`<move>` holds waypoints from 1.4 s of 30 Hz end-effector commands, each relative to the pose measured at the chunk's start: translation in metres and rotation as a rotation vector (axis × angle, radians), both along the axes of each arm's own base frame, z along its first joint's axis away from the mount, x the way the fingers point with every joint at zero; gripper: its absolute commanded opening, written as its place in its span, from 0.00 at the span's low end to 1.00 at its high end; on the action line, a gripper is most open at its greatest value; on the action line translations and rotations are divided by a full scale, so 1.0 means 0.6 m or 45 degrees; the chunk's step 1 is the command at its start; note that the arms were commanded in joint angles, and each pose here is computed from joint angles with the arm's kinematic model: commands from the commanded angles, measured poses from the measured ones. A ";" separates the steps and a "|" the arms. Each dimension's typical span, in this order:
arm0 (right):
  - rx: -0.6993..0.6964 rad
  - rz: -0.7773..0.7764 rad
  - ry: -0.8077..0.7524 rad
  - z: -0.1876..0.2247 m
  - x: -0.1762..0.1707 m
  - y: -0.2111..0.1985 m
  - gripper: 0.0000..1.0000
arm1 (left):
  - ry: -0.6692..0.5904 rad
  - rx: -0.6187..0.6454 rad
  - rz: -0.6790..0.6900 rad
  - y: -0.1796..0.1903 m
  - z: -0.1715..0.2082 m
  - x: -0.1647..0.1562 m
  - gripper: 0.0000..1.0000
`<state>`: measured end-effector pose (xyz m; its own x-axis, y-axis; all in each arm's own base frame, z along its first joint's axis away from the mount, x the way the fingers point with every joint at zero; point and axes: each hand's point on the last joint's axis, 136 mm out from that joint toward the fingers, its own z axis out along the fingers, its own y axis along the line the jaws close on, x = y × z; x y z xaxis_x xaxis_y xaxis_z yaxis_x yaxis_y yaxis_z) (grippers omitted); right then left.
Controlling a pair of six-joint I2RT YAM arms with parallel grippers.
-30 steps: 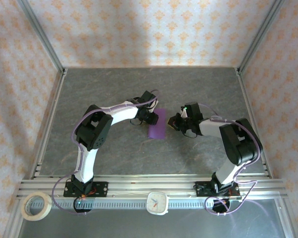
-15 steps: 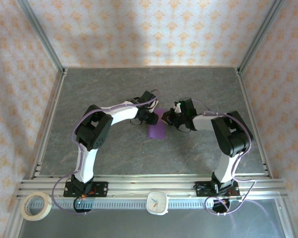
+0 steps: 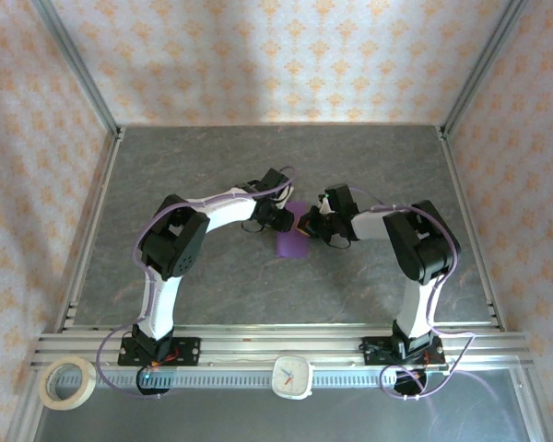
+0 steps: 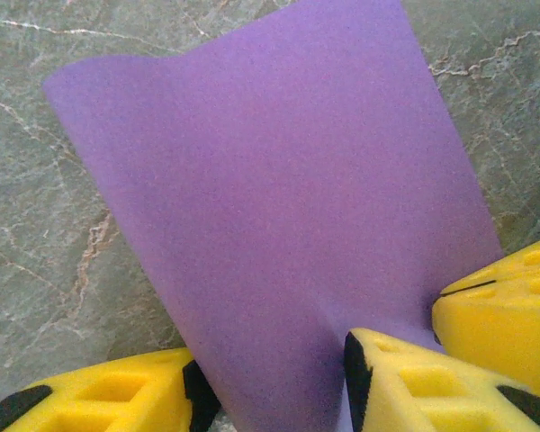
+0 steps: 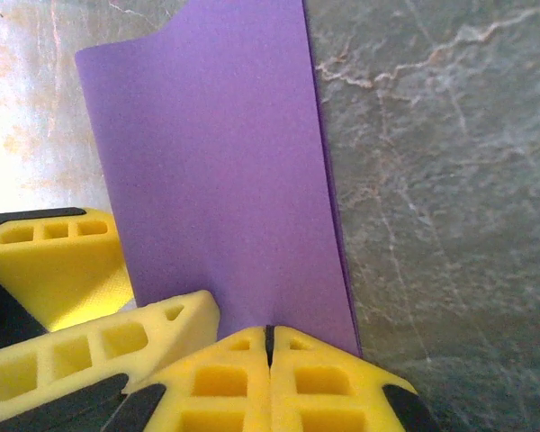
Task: Fold a paper plane with a square sheet of paper (pick it up from the middle)
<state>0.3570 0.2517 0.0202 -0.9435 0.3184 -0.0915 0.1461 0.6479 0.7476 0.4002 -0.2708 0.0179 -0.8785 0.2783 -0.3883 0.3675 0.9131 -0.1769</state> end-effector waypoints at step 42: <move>-0.436 0.111 0.217 -0.087 -0.047 -0.107 0.00 | 0.276 -0.851 0.263 -0.099 0.078 0.019 0.00</move>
<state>0.3664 0.2271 0.0188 -0.9724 0.1734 -0.1564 0.0394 0.7820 0.6221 0.4087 -0.3273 0.0609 -0.9601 -0.1358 -0.2443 0.1068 0.6295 -0.7696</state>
